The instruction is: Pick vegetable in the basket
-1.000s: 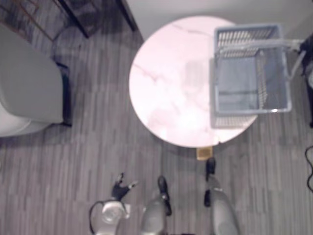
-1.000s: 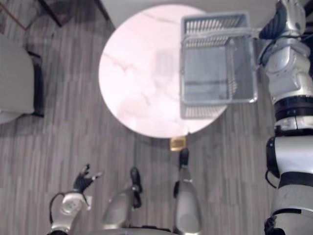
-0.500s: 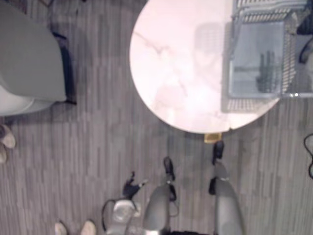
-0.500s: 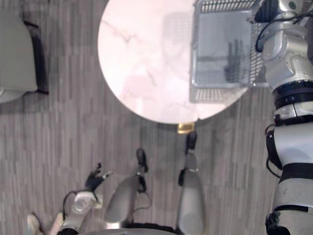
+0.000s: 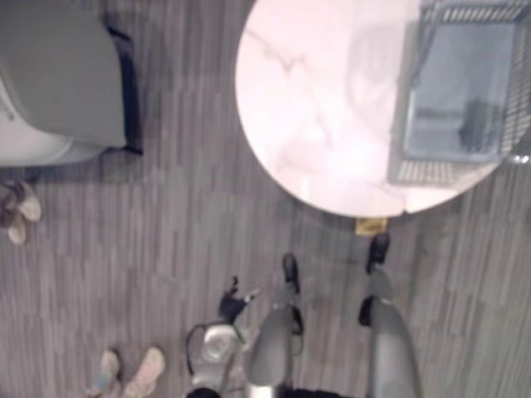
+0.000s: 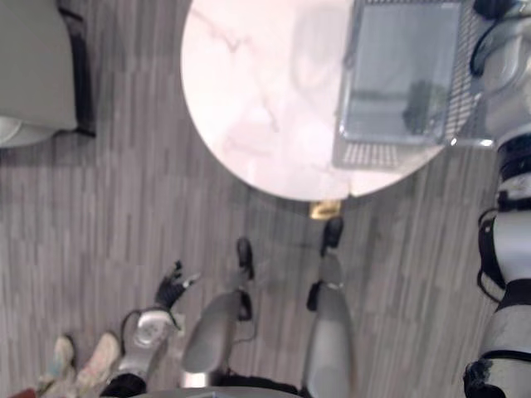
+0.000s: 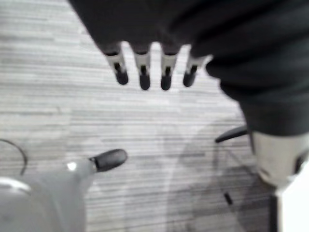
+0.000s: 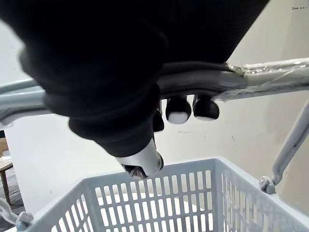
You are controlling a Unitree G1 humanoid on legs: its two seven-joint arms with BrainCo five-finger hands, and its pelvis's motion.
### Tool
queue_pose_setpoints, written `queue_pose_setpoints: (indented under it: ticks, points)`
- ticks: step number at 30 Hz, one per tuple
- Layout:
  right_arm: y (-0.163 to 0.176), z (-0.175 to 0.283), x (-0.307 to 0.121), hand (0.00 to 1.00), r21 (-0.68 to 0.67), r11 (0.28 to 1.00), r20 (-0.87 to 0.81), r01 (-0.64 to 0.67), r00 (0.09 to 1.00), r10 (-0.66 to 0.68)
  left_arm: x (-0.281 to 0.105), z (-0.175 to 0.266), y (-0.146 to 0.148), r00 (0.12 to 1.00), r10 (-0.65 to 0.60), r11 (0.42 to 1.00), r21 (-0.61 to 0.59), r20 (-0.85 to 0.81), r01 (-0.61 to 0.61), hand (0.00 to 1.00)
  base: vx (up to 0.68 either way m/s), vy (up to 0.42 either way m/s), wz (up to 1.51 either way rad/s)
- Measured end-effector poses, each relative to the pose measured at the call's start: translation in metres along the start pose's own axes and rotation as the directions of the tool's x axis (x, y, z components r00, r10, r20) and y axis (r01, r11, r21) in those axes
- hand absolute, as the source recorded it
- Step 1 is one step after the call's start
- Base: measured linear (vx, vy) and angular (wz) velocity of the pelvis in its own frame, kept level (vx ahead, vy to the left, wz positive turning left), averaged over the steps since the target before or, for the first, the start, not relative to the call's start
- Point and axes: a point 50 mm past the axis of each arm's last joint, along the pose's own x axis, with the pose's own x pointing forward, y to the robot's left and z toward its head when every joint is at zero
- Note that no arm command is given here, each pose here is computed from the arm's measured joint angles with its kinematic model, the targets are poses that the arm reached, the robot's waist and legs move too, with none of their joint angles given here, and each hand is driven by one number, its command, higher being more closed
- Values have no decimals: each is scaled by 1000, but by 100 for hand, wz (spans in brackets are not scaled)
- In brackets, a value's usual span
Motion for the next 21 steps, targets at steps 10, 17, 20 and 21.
queue_pose_setpoints:
  ticks: [10, 17, 20, 21]
  points:
    - [164, -8, -219, 100, 609, 737, -224, -294, 827, 516, -2, 1, 3, 999, -50, 997, 64, 0, 50, 0, 23, 55, -74]
    - [178, -38, -359, 100, 710, 679, -522, -186, 508, 685, -14, -27, 62, 992, 49, 977, 211, -118, -23, 0, 41, 72, -130]
    - [190, -33, -381, 100, 748, 638, -529, -181, 418, 739, -26, -46, 62, 979, 60, 978, 208, -194, -19, 0, 134, -41, -187]
    - [191, -33, -382, 100, 751, 634, -527, -182, 412, 743, -29, -50, 58, 977, 51, 980, 201, -207, -9, 0, 169, -123, -213]
